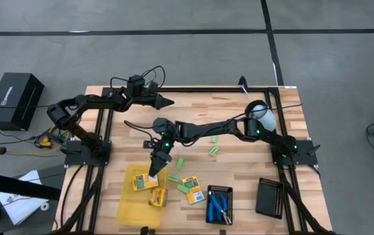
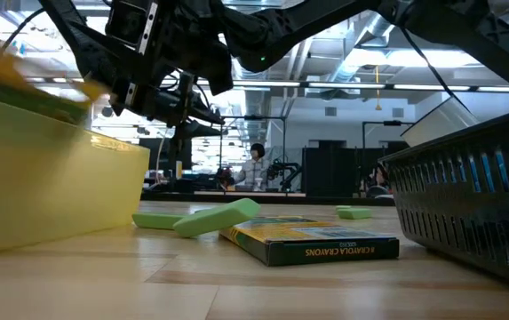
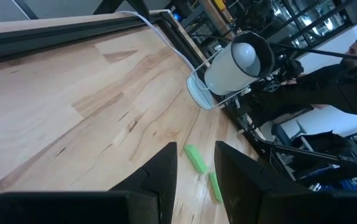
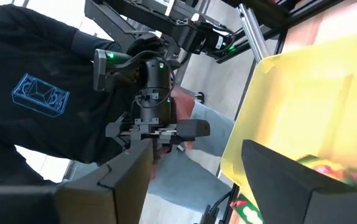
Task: Pick & Place School Supplies
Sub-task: Put the yellow crayon box into the yellow bin
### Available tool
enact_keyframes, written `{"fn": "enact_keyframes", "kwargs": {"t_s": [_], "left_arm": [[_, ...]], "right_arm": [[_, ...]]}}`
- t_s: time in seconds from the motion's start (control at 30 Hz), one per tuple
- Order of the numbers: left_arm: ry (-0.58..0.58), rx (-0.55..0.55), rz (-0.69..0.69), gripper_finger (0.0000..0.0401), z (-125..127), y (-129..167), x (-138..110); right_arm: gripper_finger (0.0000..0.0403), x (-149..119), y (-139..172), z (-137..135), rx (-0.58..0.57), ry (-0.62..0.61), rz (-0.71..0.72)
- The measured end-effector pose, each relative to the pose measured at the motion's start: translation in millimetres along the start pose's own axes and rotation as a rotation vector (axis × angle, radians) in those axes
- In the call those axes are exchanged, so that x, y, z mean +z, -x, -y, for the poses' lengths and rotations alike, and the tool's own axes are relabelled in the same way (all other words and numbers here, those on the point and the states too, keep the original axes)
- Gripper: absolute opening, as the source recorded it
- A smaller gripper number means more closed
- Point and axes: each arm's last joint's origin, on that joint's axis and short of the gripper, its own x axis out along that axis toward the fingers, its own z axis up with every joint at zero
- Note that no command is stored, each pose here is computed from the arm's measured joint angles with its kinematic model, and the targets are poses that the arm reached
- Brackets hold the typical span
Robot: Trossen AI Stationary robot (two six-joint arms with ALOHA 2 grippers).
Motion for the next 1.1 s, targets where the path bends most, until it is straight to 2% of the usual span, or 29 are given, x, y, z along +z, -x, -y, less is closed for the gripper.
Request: {"fn": "enact_keyframes", "kwargs": {"t_s": [0.33, 0.63, 0.83, 0.93, 1.1], "left_arm": [[0.025, -0.01, 0.013, 0.0101, 1.2, -0.1, 1.4], [-0.057, -0.131, 0.12, 0.0101, 21.7, -4.8, 14.9], [-0.133, -0.132, 0.205, 0.0101, 33.6, -0.5, 36.3], [-0.151, -0.133, 0.248, 0.0101, 37.7, 3.3, 49.9], [-0.153, -0.119, 0.204, 0.0101, 42.1, -0.1, 55.0]], "right_arm": [[0.0217, 5.8, 15.8, 3.6, -0.003, -0.008, 0.017], [0.0197, 13.9, 39.2, -7.9, 0.039, -0.002, -0.015], [0.018, 32.7, 77.6, -62.6, 0.048, 0.156, 0.034], [0.0171, 36.5, 99.4, -82.9, 0.024, 0.186, 0.06], [0.0161, 31.8, 138.3, -120.0, -0.047, 0.232, 0.084]]}}
